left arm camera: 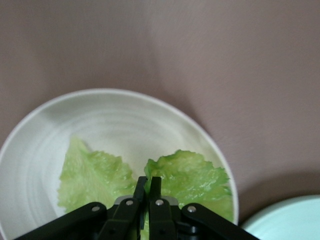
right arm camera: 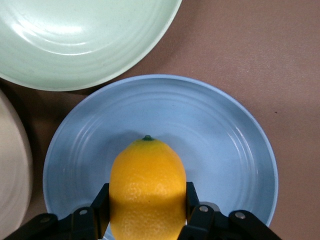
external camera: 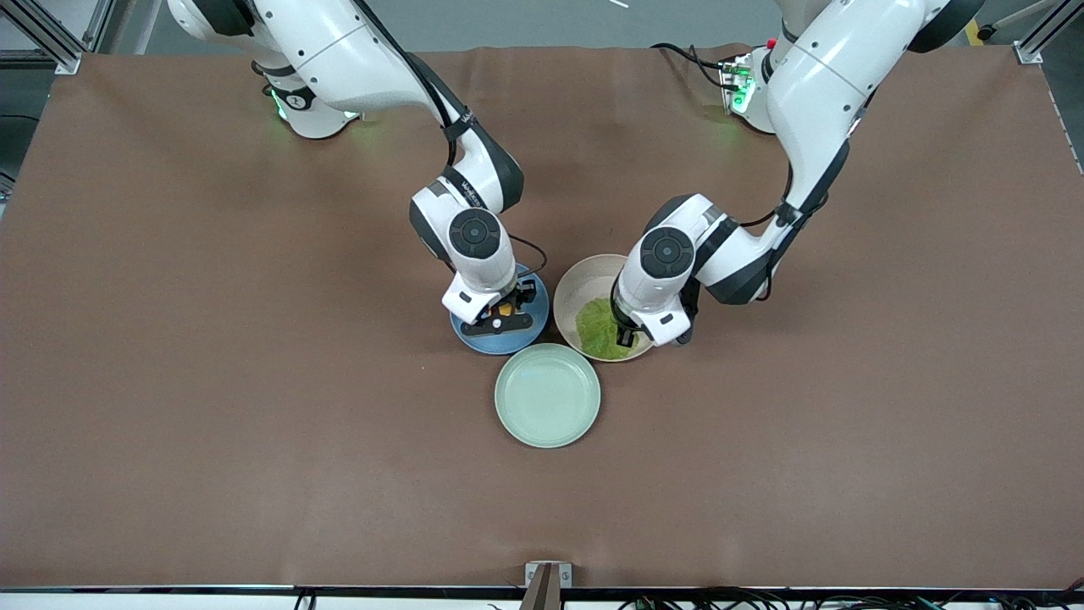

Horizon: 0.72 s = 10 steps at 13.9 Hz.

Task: Pick lemon and lettuce from plates
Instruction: 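Lift the lemon with the right gripper while the left gripper carries lettuce away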

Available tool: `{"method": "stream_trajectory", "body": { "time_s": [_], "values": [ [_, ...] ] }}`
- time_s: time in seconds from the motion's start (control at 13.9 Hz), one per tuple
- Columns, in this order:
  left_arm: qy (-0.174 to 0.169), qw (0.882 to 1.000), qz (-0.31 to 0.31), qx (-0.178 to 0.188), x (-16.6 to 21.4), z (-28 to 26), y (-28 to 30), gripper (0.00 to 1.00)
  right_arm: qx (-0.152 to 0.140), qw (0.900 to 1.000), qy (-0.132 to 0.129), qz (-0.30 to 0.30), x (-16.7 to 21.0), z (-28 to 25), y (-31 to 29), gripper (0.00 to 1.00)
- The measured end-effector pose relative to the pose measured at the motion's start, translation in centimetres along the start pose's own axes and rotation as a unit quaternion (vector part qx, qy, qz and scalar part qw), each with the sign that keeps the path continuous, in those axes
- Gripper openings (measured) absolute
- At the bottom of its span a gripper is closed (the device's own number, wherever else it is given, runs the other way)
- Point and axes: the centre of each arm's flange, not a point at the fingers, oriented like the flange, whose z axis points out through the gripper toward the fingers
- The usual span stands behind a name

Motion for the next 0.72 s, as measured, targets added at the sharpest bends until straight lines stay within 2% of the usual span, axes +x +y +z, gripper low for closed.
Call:
{"method": "stream_trajectory", "body": {
  "time_s": [0.14,0.36,0.58,0.72],
  "values": [
    [0.019,1.0,0.017,-0.006,1.6,-3.5,0.5,0.05,-0.003,1.0,-0.003,0.004,0.4,-2.3,0.3,0.6],
    [0.05,0.998,0.038,-0.001,7.0,-8.5,1.1,0.05,-0.019,0.999,-0.031,0.025,0.9,-12.6,4.1,0.6],
    [0.064,0.996,0.064,0.013,14.3,-10.4,1.3,0.05,-0.024,0.997,-0.059,0.034,0.5,-22.9,13.1,0.6],
    [0.064,0.994,0.086,0.028,19.4,-9.8,1.0,0.05,-0.019,0.996,-0.08,0.035,0.8,-25.9,21.4,0.6]
  ]
}}
